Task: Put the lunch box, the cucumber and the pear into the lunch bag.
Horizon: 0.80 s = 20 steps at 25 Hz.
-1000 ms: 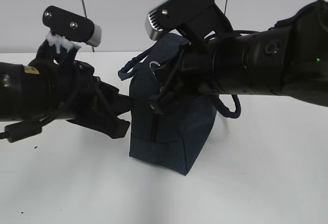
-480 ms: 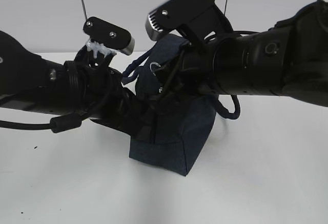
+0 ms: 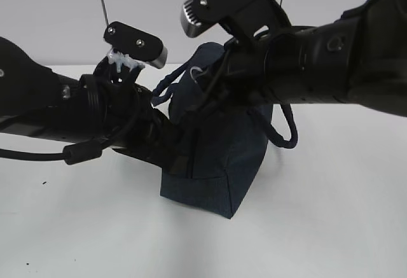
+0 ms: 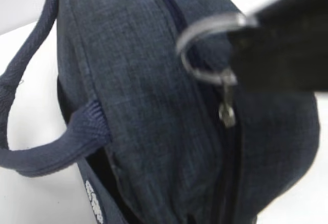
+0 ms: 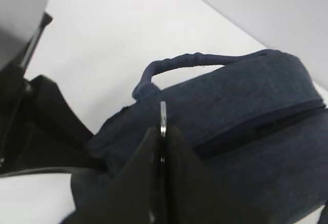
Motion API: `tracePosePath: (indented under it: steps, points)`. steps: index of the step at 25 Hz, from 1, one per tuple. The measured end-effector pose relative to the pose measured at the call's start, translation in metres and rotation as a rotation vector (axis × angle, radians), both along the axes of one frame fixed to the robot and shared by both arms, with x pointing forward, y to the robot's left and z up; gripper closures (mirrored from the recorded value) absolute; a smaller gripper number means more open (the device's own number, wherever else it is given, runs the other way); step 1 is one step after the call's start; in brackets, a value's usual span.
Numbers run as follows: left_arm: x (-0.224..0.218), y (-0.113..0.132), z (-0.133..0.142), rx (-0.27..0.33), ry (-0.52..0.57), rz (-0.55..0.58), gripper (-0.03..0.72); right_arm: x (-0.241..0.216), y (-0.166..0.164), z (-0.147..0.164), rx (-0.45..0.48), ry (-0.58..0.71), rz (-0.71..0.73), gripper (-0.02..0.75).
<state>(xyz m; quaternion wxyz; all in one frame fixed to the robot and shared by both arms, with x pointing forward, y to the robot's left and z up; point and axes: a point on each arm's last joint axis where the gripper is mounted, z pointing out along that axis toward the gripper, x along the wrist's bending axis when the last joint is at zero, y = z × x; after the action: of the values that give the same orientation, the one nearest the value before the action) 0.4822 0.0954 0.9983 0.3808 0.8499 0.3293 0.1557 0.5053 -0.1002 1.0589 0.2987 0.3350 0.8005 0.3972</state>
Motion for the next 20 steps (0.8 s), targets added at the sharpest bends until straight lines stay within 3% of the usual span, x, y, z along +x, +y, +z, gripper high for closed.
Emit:
tracePosePath:
  steps: [5, 14, 20]
  points:
    - [0.000, 0.000, 0.000, 0.000, 0.007, -0.004, 0.697, 0.018, -0.018, 0.012, 0.003, -0.016, -0.096, 0.732]
    - [-0.003, -0.001, -0.001, 0.004, 0.038, -0.020, 0.697, 0.060, -0.055, 0.000, 0.030, -0.012, -0.222, 0.732]
    - [-0.013, 0.004, 0.007, -0.024, 0.053, -0.025, 0.697, 0.092, -0.068, -0.001, 0.037, -0.023, -0.287, 0.732]
